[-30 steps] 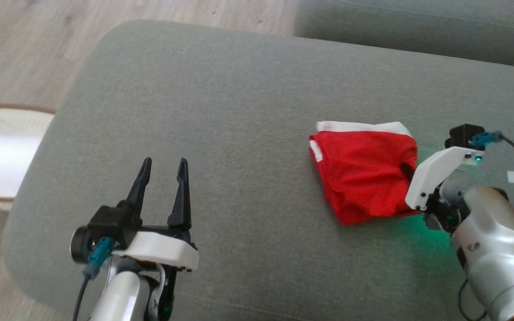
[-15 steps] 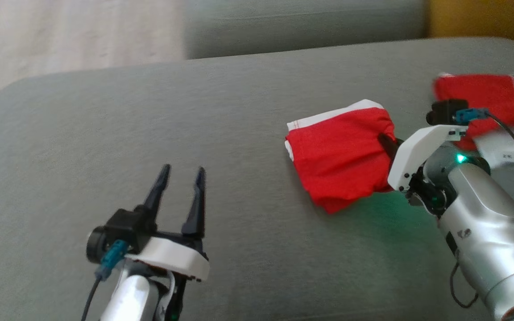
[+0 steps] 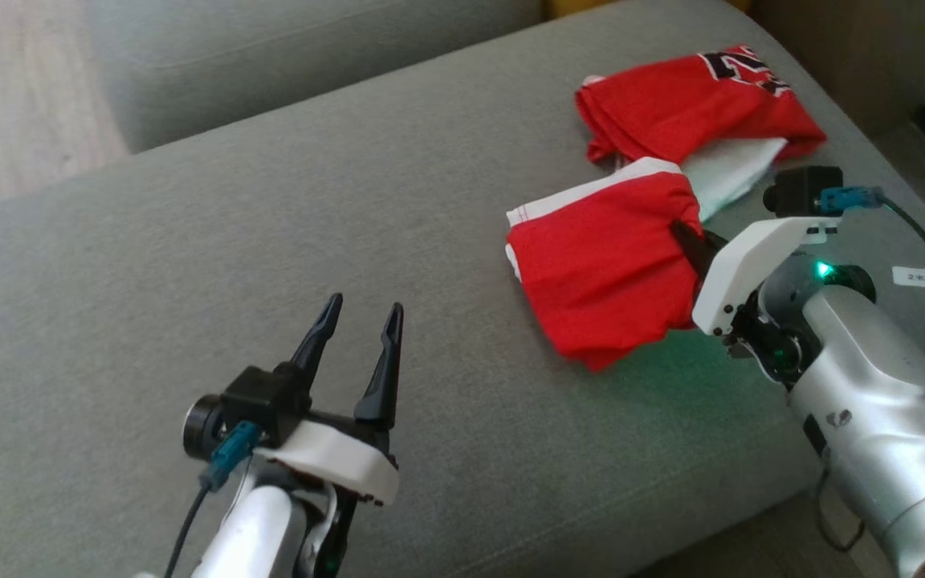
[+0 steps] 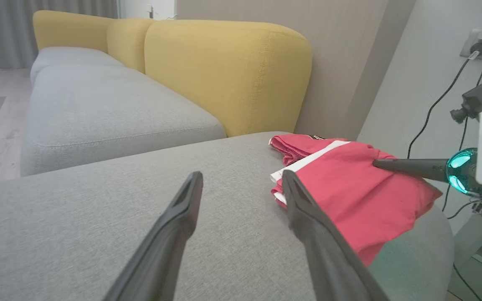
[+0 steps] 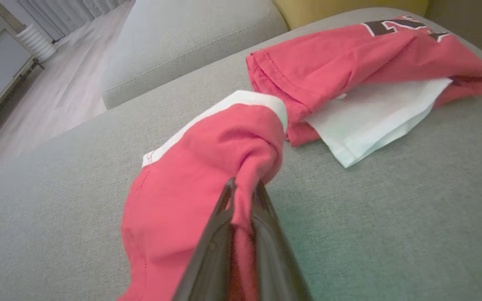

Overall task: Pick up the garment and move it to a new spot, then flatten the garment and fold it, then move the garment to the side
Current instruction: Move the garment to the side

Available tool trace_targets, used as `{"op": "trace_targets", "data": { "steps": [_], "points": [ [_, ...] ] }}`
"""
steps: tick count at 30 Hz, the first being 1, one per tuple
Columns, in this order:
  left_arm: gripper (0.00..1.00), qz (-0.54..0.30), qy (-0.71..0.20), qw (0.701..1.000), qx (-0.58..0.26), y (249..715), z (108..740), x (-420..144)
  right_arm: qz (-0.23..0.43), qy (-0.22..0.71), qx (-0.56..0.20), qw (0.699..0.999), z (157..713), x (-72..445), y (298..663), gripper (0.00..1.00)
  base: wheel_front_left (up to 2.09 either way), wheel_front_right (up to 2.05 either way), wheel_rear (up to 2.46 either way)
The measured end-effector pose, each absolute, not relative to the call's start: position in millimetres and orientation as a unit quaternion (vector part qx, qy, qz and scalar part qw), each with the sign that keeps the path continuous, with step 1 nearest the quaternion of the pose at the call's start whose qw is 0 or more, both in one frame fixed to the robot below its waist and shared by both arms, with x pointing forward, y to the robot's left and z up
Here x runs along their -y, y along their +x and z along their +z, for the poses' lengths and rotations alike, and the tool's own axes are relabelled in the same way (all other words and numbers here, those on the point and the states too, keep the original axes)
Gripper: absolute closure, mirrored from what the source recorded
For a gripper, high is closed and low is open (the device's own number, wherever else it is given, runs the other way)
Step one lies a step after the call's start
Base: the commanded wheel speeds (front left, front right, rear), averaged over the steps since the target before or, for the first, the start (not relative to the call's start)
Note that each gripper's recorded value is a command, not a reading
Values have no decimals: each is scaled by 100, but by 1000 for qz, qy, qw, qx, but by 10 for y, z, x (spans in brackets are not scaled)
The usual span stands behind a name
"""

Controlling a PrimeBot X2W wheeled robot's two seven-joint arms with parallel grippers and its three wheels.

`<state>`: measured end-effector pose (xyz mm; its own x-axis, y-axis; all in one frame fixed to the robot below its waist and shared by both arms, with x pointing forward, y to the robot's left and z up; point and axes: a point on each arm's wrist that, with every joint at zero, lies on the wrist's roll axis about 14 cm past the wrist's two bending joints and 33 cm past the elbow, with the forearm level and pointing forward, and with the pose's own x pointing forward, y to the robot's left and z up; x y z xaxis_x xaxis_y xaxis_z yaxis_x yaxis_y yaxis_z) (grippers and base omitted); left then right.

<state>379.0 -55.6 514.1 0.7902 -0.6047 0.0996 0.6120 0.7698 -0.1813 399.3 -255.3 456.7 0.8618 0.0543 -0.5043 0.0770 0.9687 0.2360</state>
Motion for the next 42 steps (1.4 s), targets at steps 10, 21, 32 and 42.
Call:
{"op": "trace_targets", "data": {
  "steps": [10, 21, 32, 42],
  "points": [
    [0, -331, -109, 937, -9, 3894, 4937, 634, 19, 90, -252, 963, 4557, 2538, 4198, 100, 0, 0, 0],
    [0, -305, -102, 946, -36, 4285, 4589, 476, 44, -7, -232, 972, 4878, 2761, 5147, 100, 0, 0, 0],
    [0, -272, -100, 954, -75, 4457, 4208, 263, -46, -68, -284, 955, 4572, 3593, 5385, 100, 0, 0, 0],
    [0, -262, -96, 957, -79, 4583, 4109, 211, -102, -127, -306, 938, 4384, 3970, 5420, 0, 0, 0, 0]
  ]
}}
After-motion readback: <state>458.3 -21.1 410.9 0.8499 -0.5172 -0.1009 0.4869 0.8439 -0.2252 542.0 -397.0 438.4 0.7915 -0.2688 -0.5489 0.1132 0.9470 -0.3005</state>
